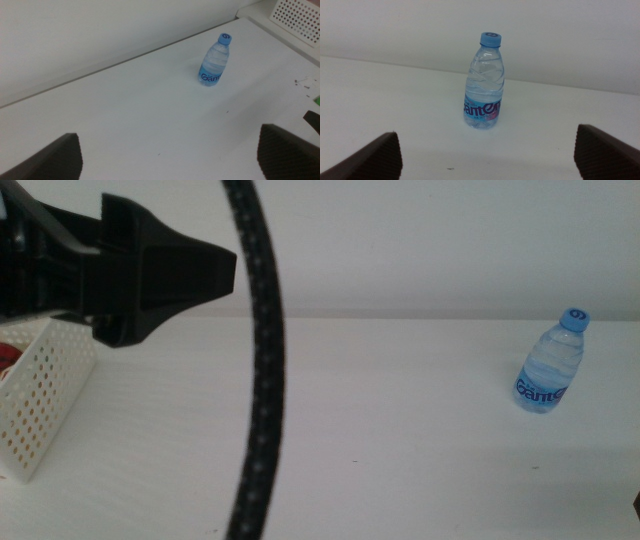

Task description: Use arms to grab the bottles and put them into the dustbin to the left of the table.

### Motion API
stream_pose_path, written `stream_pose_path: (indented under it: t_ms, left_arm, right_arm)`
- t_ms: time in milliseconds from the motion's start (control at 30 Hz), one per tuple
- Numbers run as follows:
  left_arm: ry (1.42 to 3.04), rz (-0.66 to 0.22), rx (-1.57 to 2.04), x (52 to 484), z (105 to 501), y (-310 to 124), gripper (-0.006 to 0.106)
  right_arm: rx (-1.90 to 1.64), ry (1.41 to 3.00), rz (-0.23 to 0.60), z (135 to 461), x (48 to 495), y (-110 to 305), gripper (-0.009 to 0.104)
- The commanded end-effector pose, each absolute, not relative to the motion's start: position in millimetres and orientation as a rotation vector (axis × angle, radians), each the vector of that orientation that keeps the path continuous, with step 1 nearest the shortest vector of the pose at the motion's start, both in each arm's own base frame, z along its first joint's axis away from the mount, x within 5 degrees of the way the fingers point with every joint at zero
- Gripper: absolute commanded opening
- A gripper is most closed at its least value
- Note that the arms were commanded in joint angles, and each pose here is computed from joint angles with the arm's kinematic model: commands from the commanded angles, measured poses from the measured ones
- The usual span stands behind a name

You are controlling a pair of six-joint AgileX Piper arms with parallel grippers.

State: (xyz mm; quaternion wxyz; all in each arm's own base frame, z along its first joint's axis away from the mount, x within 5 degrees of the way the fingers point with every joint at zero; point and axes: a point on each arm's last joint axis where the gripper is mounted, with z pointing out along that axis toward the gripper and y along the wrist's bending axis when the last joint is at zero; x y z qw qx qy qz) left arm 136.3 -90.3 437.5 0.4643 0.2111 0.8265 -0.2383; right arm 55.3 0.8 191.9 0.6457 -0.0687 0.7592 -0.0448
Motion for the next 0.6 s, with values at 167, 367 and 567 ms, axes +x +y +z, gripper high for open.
stream_pose_path:
  t_ms: [167,367,567]
  left_arm:
    - [2.016,-0.599,0.512,135.8,438.3,-91.5,0.094]
    - [2.016,-0.599,0.512,135.8,438.3,-91.5,0.094]
    - [2.016,-0.599,0.512,135.8,438.3,-91.5,0.094]
  right_arm:
    - [-0.134,1.671,-0.099,185.3,54.8,0.3,0.092]
    - [-0.043,1.631,-0.032,188.9,55.2,-0.5,0.092]
    - [-0.063,1.642,-0.045,188.4,56.5,-0.2,0.092]
